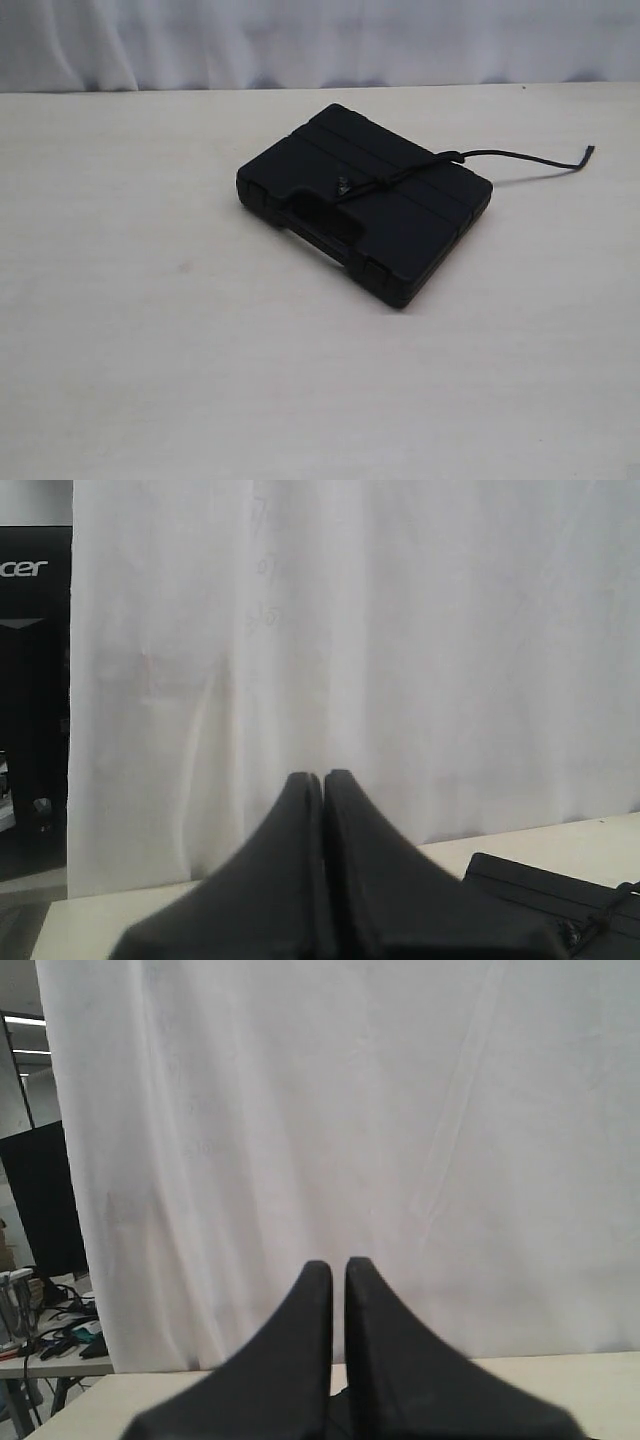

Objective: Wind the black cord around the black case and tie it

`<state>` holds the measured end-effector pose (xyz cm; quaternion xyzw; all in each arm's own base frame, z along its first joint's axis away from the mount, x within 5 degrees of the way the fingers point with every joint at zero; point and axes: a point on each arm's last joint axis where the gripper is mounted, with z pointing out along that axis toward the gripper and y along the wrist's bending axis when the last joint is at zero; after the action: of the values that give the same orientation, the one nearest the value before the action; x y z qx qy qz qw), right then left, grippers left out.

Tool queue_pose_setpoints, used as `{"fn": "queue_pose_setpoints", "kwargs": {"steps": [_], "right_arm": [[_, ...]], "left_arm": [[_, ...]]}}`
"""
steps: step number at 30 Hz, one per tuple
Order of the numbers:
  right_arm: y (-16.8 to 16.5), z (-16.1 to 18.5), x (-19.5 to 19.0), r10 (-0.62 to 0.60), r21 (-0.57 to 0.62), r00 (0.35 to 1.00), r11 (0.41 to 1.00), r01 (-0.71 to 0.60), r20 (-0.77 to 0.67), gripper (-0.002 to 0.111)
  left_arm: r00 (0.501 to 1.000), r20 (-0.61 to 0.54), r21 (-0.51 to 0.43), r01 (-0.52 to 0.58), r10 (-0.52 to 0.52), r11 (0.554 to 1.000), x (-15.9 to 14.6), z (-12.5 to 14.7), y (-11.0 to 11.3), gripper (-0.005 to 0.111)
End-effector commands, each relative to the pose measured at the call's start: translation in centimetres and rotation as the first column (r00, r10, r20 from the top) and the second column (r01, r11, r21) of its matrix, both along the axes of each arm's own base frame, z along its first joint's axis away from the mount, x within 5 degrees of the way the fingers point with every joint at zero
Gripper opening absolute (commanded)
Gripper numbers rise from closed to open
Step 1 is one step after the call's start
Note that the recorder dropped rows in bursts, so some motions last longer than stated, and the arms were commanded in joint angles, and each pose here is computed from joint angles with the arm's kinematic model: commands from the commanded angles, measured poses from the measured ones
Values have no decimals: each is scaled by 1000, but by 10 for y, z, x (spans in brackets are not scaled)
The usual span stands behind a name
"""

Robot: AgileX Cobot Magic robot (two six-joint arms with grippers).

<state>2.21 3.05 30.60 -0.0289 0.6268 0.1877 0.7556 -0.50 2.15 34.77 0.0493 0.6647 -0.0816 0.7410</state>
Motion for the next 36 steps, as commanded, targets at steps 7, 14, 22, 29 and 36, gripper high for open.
{"fn": "queue_pose_setpoints", "kwargs": {"steps": [7, 14, 22, 29, 36], "right_arm": [[-1, -1, 0, -11, -6, 1000, 1000, 11, 3, 4], [-1, -1, 0, -11, -6, 1000, 1000, 11, 3, 4], [-1, -1, 0, -11, -6, 1000, 1000, 11, 3, 4], [-1, -1, 0, -11, -6, 1000, 1000, 11, 3, 4], [-1, -1, 0, -11, -6, 1000, 1000, 11, 3, 4]], "left_arm": [[1000, -2, 7, -3, 3, 1000, 0, -2, 0, 0], [1000, -2, 7, -3, 3, 1000, 0, -2, 0, 0], [999, 19, 79, 34, -36, 996, 1, -3, -5, 0], [990, 115, 116, 62, -75, 991, 25, -35, -27, 0], [981, 7, 122, -194, 195, 973, 48, -87, -22, 0]]}}
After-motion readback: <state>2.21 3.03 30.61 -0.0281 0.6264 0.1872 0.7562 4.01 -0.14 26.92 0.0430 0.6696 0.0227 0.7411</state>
